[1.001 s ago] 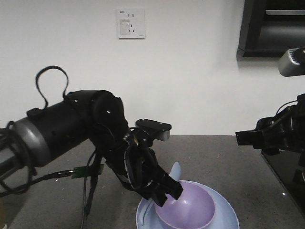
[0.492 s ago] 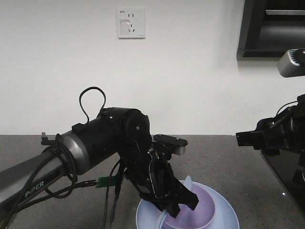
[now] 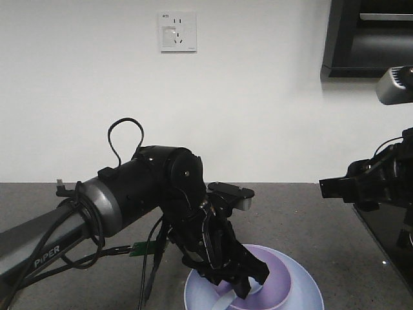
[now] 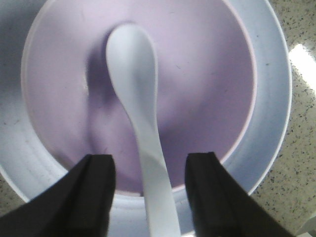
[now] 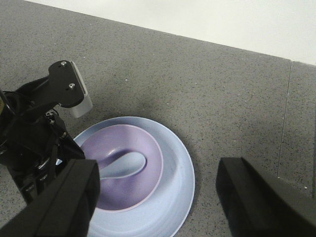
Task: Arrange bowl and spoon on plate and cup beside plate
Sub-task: 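Release the spoon and raise the left gripper out of the bowl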
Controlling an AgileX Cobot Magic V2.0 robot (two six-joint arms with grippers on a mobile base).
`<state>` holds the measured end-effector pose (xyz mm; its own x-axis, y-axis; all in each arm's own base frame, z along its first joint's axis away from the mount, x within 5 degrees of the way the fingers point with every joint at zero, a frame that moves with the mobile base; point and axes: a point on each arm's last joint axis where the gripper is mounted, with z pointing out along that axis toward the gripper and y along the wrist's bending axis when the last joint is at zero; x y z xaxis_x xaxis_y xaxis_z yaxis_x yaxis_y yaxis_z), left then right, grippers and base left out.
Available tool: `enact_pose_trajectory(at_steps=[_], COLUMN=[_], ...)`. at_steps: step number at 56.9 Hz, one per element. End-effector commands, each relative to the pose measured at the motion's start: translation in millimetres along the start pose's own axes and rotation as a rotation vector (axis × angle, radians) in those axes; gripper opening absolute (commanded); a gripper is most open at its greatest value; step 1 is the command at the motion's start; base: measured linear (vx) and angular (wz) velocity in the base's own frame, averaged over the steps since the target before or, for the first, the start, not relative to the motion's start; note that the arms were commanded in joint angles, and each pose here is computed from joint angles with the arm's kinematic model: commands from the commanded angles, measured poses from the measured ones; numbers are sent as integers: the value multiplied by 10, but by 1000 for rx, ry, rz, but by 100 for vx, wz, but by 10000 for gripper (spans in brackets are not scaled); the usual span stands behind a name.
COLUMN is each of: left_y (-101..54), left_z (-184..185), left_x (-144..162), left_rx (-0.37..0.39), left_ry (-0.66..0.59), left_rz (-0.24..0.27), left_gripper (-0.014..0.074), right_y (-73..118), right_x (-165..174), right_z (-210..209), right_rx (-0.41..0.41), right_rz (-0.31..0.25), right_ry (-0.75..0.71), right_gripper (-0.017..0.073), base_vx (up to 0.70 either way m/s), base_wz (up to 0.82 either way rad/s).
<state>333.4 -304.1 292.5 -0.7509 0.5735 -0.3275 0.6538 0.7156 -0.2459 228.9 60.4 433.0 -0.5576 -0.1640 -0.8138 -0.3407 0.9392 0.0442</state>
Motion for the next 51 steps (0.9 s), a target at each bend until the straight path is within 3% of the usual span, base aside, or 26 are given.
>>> enact_pose_trajectory(at_steps=[1, 10, 15, 22, 27, 35, 45, 51], left_y=[-177, -248, -258, -190, -53, 304, 820, 1047], left_z=[-530, -1001, -1341, -1818, -2098, -2282, -2215, -2110], left_x=[-2, 91, 187, 352, 490, 730, 1091, 1260], left_rx=[29, -14, -94, -290, -444, -525, -599, -622], left_ry=[-121, -219, -290, -392, -440, -432, -317, -237], left_rz=[21, 56, 87, 99, 82, -35, -192, -245], left_gripper=[500, 501, 501, 501, 499, 499, 499, 499], right_y=[8, 8, 8, 8, 8, 8, 8, 8], right_x=[-137, -138, -138, -137, -137, -138, -138, -139], right_z=[-168, -168, -168, -168, -168, -168, -168, -168], right_rx=[14, 14, 14, 14, 14, 14, 14, 14], right_rz=[-9, -9, -9, -9, -9, -9, -9, -9], right_ry=[-124, -125, -125, -124, -124, -125, -125, -127], right_gripper=[550, 550, 550, 550, 550, 550, 550, 550], base_vx=[0, 0, 0, 0, 0, 0, 0, 0], base_wz=[0, 0, 0, 0, 0, 0, 0, 0])
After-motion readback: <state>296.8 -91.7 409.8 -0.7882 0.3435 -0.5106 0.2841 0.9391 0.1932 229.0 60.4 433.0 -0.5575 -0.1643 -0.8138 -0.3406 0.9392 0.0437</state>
